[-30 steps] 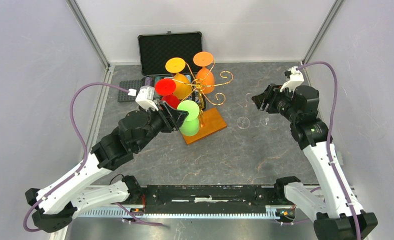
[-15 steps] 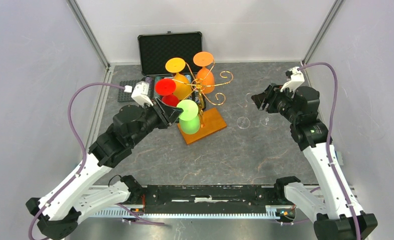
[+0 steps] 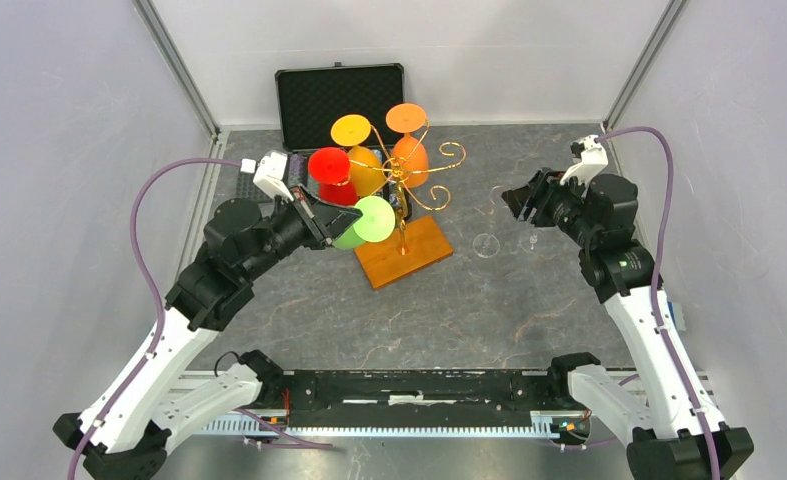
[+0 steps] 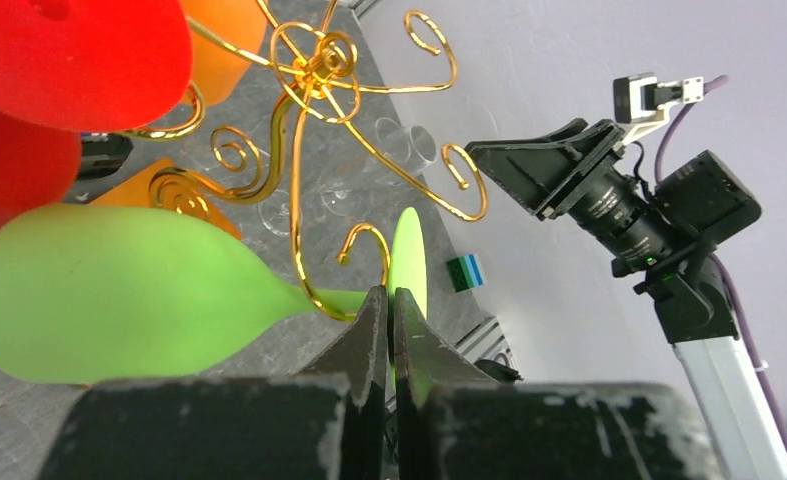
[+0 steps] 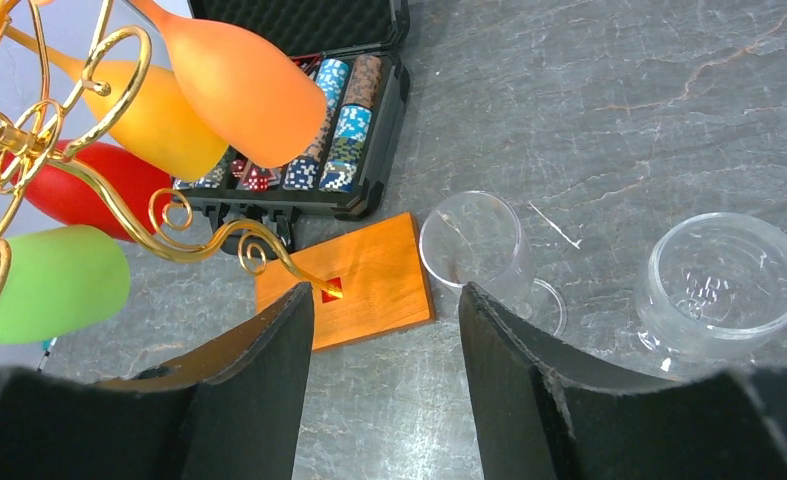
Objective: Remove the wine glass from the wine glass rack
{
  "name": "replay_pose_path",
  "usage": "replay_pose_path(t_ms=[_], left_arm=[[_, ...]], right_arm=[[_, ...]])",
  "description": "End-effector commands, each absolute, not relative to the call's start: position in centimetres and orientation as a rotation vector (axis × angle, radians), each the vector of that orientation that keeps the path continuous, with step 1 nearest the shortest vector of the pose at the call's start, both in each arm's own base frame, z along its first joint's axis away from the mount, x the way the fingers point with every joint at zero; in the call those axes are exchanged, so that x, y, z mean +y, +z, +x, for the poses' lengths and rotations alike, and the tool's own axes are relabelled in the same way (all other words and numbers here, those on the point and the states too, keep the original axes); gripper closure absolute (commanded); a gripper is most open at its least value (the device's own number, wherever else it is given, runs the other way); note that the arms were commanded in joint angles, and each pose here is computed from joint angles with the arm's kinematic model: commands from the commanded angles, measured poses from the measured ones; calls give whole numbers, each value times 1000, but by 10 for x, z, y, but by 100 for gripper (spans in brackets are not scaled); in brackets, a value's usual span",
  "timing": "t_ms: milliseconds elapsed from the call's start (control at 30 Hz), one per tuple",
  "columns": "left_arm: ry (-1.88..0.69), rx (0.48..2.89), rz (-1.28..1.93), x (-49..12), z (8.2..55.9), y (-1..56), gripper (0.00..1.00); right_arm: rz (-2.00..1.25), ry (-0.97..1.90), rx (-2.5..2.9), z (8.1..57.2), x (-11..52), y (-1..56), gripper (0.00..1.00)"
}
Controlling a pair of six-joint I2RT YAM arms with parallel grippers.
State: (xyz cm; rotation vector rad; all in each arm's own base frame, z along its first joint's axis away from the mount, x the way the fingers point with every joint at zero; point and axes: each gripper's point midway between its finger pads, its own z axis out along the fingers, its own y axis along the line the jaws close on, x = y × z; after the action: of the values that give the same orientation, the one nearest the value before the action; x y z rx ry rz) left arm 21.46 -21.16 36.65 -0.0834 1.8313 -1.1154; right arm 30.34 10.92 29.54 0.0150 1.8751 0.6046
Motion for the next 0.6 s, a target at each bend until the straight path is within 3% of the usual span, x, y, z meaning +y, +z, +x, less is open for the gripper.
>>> replay_pose_path(t_ms=[0, 567], left_arm=[[-1241, 1758, -45, -221, 206, 401, 98], [-1171, 1646, -194, -212, 243, 421, 98]], right_arm=[[14, 621, 1813, 304, 110, 310, 40], [23, 619, 1804, 303, 109, 312, 41]])
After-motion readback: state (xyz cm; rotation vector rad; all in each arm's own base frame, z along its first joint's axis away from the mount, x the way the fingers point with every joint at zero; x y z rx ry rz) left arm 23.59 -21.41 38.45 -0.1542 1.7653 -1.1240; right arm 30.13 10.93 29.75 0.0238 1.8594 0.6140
